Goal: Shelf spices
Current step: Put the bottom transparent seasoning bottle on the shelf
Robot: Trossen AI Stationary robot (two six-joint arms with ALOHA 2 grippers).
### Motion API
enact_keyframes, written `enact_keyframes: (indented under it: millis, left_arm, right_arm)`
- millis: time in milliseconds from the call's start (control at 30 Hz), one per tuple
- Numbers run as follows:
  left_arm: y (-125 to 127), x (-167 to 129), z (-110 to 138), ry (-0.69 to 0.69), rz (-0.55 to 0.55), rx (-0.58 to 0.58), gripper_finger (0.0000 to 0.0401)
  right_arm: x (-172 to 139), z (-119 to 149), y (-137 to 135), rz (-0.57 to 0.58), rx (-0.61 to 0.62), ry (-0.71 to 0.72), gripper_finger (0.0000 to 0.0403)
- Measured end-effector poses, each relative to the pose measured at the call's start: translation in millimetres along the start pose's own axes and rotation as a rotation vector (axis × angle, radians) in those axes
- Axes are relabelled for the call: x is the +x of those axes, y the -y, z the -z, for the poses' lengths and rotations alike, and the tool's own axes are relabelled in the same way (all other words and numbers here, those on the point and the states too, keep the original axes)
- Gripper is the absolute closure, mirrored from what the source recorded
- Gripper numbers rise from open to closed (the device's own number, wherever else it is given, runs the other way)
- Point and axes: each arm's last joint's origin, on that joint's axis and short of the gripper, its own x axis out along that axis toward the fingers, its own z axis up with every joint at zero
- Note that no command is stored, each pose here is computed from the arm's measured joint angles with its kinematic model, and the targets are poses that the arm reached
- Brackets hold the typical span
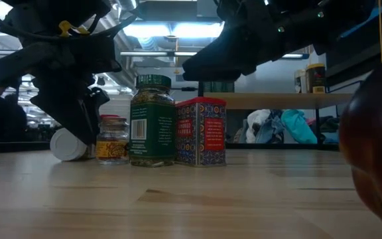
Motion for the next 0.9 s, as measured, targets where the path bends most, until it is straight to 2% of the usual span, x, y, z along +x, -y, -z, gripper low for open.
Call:
enact_keyframes:
  millis: [300,500,667,800,900]
  left_arm:
    - [0.6,-0.1,0.0,0.001,0.002,0.007,0.0265]
    - [1.6,-0.1,-3.0,0.032,0.012,0.024,0.0265]
    - [1.5,-0.2,-4.9,0.05,0.016,0.038,0.0265]
    - [-8.1,-2.7,-7.0,0.014,-0.014,0.013,0.0265]
    - [-16.4,-19.4,-20.0,0.007,-0.007,-0.03,0.0265]
  right_arm:
    - [0.0,-0.7,0.0,-0.001,0.001,0.007,0.016]
    - [-0.1,3.9,-0.3,-0.008,-0.009,-0.04,0.016]
    - [0.2,4.6,3.4,0.025,-0.036,-0.048,0.0138]
    - [2.1,1.1,15.5,0.147,-0.105,-0.061,0.0109]
    - [4.2,-10.9,28.3,0.25,-0.15,-0.08,0.0096]
